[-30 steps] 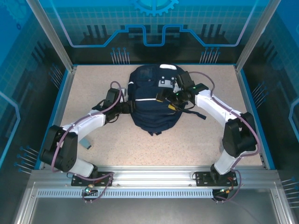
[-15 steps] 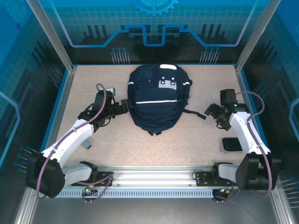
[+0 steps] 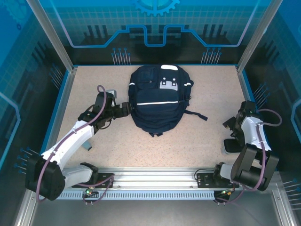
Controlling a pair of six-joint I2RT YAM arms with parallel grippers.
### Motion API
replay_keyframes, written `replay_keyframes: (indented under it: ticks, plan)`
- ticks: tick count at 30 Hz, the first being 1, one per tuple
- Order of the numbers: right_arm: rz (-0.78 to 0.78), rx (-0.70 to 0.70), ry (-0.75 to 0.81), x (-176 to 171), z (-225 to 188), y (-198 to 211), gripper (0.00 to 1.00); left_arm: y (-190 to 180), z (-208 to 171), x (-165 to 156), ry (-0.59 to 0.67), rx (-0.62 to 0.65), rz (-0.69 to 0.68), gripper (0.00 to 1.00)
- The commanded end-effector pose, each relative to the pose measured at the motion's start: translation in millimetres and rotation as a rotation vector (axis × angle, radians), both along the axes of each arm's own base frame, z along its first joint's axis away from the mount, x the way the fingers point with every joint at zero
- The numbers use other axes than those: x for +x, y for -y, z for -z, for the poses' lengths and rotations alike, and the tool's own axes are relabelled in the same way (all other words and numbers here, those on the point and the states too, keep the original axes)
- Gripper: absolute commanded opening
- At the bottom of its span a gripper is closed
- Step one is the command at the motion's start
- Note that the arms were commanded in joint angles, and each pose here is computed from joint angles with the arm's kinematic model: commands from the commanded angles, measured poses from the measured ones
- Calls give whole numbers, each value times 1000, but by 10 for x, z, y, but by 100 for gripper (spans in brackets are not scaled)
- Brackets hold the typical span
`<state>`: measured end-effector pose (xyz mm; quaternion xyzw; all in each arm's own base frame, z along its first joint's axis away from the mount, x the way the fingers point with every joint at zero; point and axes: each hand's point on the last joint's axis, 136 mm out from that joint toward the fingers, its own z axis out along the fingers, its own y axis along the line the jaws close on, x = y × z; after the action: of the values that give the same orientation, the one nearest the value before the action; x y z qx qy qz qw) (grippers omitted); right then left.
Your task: Pack the student bag
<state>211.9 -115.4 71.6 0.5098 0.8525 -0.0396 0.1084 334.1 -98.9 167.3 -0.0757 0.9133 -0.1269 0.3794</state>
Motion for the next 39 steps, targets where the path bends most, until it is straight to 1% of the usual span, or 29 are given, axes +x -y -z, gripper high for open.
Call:
replay_keyframes:
  ticks: [1, 5, 9, 13, 16, 19, 21, 23, 24, 26, 32, 34, 35, 39]
  plan:
    - [24, 12, -17, -52, 120, 87, 93, 32, -146, 31, 27, -38, 6, 99]
    - [33, 81, -14, -45, 261, 57, 93, 55, -135, 32, 22, -51, 10, 99]
    - [-19, 159, 24, 62, 334, -111, 91, 75, -145, 39, 20, -60, 14, 99]
    - [-151, 193, 40, 250, 307, -458, 90, 112, -153, 55, 20, -82, 23, 99]
    - [-261, 227, 49, 404, 269, -806, 89, 144, -147, 68, 15, -94, 29, 99]
    - [-405, 259, 65, 556, 212, -1187, 88, 166, -144, 74, 10, -101, 35, 99]
    - [-500, 271, 53, 596, 184, -1403, 87, 170, -149, 76, 10, -103, 36, 99]
    - [-572, 271, 26, 563, 187, -1525, 86, 178, -150, 74, 9, -106, 40, 99]
    - [-590, 253, 35, 626, 101, -1547, 85, 180, -144, 70, 7, -106, 41, 99]
    - [-608, 197, 19, 611, 15, -1517, 86, 194, -148, 68, 7, -109, 46, 99]
    - [-588, 35, 24, 690, -258, -1299, 90, 218, -164, 77, 12, -122, 53, 99]
    - [-592, 32, 20, 760, -262, -1300, 89, 224, -158, 78, 11, -124, 55, 99]
    - [-613, 53, 29, 817, -257, -1361, 88, 226, -157, 81, 10, -125, 56, 99]
    - [-703, 120, 48, 991, -191, -1672, 76, 229, -133, 74, 3, -126, 55, 99]
